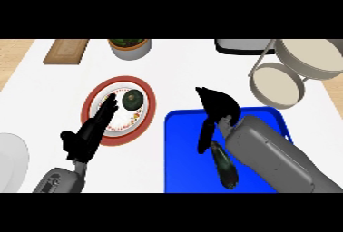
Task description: Pick the eggplant from the tray and place it in the tiered basket
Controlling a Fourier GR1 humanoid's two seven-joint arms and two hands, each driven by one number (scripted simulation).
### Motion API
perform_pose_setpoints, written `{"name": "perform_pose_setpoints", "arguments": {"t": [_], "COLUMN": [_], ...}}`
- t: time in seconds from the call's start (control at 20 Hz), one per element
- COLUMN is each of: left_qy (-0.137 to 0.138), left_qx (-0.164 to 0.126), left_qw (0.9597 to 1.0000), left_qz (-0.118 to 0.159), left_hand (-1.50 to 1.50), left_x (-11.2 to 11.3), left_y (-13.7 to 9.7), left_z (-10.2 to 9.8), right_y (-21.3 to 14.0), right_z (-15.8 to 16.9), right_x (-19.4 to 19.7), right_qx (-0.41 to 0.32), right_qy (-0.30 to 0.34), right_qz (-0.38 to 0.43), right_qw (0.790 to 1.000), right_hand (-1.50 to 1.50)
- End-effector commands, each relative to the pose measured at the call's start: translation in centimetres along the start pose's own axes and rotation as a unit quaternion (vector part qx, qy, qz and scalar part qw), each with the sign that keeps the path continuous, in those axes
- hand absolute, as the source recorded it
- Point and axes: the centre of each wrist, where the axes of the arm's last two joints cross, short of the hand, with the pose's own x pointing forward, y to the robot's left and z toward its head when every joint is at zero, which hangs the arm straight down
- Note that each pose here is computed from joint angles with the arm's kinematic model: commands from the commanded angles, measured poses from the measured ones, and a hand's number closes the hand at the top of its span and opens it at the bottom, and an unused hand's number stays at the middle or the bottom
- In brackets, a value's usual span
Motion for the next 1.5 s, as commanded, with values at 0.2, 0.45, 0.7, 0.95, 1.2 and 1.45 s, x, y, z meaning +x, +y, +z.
{"name": "perform_pose_setpoints", "arguments": {"t": [0.2,0.45,0.7,0.95,1.2,1.45], "left_qy": [0.003,0.003,-0.006,-0.008,-0.011,-0.004], "left_qx": [0.007,0.002,0.009,0.007,0.005,0.012], "left_qw": [1.0000,1.0000,0.9999,0.9999,0.9999,0.9999], "left_qz": [-0.001,0.003,0.001,-0.003,0.004,0.007], "left_hand": [0.00,0.00,0.00,0.00,0.00,0.00], "left_x": [0.0,0.5,-0.2,0.0,0.1,-0.9], "left_y": [1.3,1.5,0.8,0.5,1.5,0.1], "left_z": [0.5,0.4,1.0,0.5,0.3,0.2], "right_y": [-2.8,-0.4,0.7,4.4,5.0,5.6], "right_z": [3.1,4.3,3.0,1.1,0.6,1.1], "right_x": [3.2,4.1,4.3,1.5,-1.0,-1.5], "right_qx": [0.070,0.060,0.015,0.062,0.065,0.064], "right_qy": [0.065,0.077,0.128,0.167,0.169,0.174], "right_qz": [0.094,0.082,0.116,0.128,0.094,0.103], "right_qw": [0.991,0.992,0.985,0.976,0.979,0.977], "right_hand": [-1.50,-1.50,-1.50,-1.50,-1.50,-1.50]}}
